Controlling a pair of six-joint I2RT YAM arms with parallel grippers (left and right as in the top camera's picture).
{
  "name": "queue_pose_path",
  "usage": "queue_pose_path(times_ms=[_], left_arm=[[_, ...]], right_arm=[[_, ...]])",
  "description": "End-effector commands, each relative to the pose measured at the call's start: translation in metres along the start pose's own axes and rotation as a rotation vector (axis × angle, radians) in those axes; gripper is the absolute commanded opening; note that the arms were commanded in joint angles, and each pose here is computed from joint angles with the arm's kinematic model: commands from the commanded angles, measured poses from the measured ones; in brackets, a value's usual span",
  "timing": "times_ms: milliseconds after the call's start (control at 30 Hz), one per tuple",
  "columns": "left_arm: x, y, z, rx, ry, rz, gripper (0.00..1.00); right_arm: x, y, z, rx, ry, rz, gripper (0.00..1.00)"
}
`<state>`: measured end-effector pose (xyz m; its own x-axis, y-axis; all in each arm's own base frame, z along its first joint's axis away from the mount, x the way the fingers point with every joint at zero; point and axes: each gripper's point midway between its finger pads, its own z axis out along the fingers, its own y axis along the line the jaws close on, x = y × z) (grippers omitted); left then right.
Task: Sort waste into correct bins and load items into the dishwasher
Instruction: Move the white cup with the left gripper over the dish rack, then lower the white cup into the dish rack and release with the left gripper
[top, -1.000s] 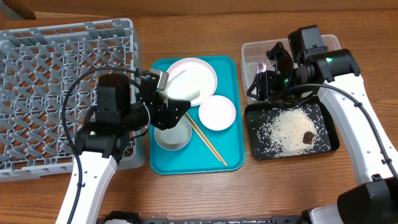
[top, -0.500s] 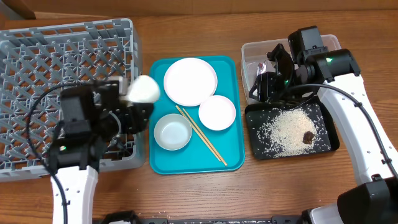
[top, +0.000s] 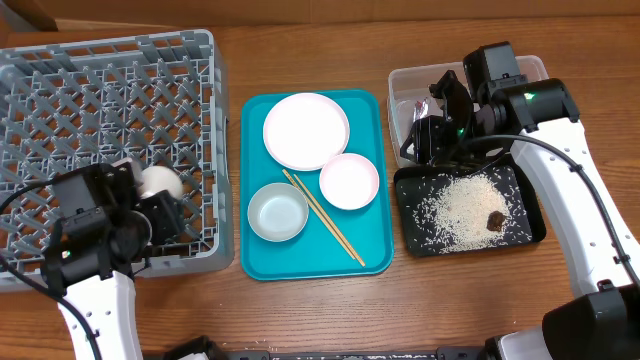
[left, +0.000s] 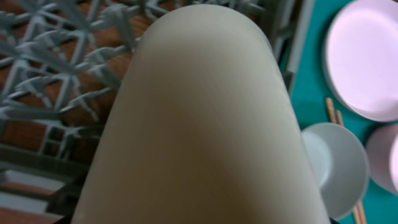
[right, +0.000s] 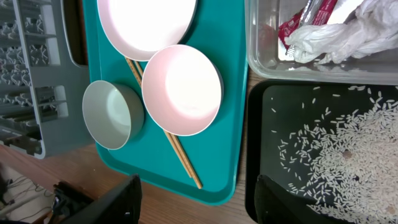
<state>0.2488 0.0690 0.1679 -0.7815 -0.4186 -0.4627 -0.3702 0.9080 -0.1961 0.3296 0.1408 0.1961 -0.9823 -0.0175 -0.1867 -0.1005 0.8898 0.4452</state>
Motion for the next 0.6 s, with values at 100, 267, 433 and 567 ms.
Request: queue_pose_path(times_ms=[100, 267, 433, 567], left_arm=[[-0.005, 0.03, -0.011, -0.148, -0.04, -0.069, 0.41], [-0.003, 0.045, -0.01, -0.234, -0.024, -0.097, 0.46], [0.001, 0.048, 0.003, -0.242, 0.032, -0.101, 0.49], [0.002, 0.054, 0.015, -0.267, 0.076, -0.102, 0.5]], right_arm=[[-0.002, 0.001, -0.003, 0.004, -0.014, -0.016, 0.6], [-0.002, 0.001, -0.003, 0.004, -0.015, -0.016, 0.6], [-0.002, 0.001, -0.003, 0.004, -0.014, -0.016, 0.6], [-0.001, 0.001, -0.003, 0.004, -0.014, -0.016, 0.6]])
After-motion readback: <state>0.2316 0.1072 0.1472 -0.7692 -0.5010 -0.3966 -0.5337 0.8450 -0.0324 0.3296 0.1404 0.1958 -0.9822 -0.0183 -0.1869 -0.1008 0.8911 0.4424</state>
